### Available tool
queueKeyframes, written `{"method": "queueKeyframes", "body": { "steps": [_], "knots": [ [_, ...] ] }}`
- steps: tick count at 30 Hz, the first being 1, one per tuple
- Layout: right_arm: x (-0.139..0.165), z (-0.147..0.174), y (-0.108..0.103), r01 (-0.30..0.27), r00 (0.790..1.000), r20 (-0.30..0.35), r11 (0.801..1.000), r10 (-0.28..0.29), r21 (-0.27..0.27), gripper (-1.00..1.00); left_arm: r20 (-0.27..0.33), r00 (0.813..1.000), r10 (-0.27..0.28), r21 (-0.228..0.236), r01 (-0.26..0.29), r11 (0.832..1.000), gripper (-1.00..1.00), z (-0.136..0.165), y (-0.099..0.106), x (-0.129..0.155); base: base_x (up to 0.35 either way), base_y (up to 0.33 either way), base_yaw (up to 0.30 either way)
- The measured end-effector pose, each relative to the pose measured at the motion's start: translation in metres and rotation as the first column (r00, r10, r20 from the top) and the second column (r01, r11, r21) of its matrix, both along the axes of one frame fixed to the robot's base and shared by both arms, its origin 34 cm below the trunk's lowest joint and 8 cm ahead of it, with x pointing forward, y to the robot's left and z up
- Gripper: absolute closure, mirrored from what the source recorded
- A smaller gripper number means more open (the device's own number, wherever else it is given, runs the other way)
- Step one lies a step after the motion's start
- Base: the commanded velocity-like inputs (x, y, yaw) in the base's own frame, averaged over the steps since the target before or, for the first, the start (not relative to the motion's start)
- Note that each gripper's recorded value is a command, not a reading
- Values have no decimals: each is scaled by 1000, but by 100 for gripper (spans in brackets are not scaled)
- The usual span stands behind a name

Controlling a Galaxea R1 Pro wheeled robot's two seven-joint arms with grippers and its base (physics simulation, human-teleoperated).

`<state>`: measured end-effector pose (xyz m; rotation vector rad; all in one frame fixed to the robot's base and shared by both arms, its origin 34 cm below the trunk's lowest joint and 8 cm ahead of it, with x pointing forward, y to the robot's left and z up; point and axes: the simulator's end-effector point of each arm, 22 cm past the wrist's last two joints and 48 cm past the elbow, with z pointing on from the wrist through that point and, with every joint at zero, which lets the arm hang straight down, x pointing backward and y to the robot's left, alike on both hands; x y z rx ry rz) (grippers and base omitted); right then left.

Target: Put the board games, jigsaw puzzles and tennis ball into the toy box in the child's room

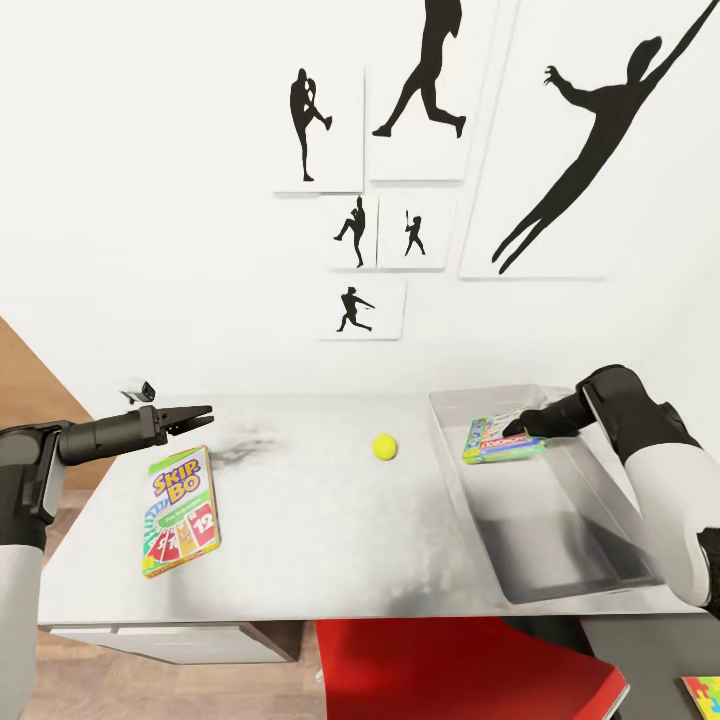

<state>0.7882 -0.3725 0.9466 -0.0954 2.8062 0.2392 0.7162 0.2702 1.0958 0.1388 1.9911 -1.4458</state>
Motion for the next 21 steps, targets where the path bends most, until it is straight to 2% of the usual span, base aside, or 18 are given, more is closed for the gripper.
{"method": "queueKeyframes", "body": {
  "steps": [12, 21],
  "knots": [
    [4, 1, 4, -3, 1000, 7, 1000, 3, -12, -100, 0, 1000, 0, 0, 0, 1000, -100, 0, 0, 0, 0, 0, 0],
    [18, 22, -4, 6, 999, 45, 1000, -5, -20, -100, 0, 1000, -1, 2, 1, 1000, -100, 0, 0, 0, 0, 0, 0]
  ]
}}
